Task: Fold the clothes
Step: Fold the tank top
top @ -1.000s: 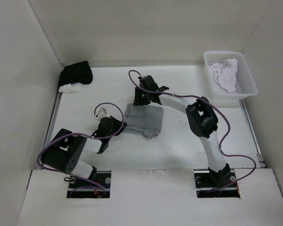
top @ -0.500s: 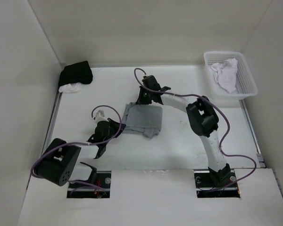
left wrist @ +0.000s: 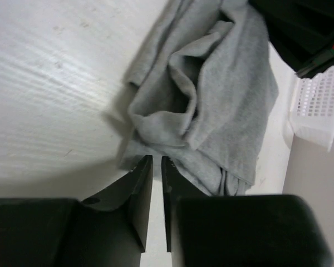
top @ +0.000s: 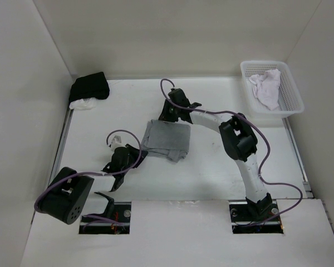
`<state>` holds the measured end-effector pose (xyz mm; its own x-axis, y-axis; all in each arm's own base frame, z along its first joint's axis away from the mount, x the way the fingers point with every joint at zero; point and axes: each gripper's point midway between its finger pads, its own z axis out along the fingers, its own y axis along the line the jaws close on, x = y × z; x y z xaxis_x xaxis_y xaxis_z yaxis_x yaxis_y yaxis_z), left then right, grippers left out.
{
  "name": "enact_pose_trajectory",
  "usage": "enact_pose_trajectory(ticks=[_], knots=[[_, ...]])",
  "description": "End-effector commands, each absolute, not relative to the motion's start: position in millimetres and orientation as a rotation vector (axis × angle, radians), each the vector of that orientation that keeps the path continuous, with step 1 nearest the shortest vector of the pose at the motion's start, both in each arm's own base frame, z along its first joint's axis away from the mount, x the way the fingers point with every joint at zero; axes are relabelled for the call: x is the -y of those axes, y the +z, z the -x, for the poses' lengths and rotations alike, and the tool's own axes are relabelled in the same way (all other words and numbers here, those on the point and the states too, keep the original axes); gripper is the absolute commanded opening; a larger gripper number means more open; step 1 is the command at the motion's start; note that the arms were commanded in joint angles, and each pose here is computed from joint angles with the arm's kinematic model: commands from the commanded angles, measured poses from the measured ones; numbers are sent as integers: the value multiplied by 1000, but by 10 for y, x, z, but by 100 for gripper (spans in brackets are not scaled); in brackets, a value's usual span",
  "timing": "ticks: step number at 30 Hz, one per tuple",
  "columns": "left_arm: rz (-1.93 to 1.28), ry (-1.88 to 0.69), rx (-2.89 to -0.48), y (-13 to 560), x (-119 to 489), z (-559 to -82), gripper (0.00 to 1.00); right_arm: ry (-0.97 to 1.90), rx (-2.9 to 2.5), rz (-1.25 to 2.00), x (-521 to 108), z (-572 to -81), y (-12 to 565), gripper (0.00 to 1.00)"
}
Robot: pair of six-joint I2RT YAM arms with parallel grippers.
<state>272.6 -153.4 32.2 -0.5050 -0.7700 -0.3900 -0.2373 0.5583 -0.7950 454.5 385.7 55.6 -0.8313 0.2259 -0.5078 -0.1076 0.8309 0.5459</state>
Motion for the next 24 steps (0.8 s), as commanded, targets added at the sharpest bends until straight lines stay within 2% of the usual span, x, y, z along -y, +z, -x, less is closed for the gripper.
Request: enact_pose_trajectory(ticks=[1, 3, 6, 11, 12, 13, 17, 21, 24], knots=[[871, -882, -1967, 393, 1431, -2761, 17, 855, -2286, -69, -3954, -4653, 1003, 33], [859, -891, -1933, 512, 1415, -2804, 19, 886, -2235, -47, -3913, -4580, 1229, 44], [834, -891, -1876, 730, 1368, -2860, 19, 927, -2151, -13, -3792, -4410, 1578, 53], [680, -878, -1808, 1285, 1529, -2943, 15, 947, -2101, -9, -3499, -4049, 1716, 56], [643, -882, -1800, 1393, 1606, -2975, 15, 946, -2104, -16, -3451, -4008, 1683, 54], [617, -887, -1803, 1450, 1677, -3001, 15, 944, -2114, -22, -3404, -3942, 1609, 48], [554, -939, -1829, 1596, 2036, -3249, 15, 917, -2188, -38, -3290, -3733, 1203, 18], [543, -967, -1861, 1408, 2285, -3551, 15, 923, -2235, -79, -3226, -3609, 903, 14], [592, -909, -1912, 1040, 2214, -3715, 14, 915, -2246, -114, -3152, -3538, 796, 14]])
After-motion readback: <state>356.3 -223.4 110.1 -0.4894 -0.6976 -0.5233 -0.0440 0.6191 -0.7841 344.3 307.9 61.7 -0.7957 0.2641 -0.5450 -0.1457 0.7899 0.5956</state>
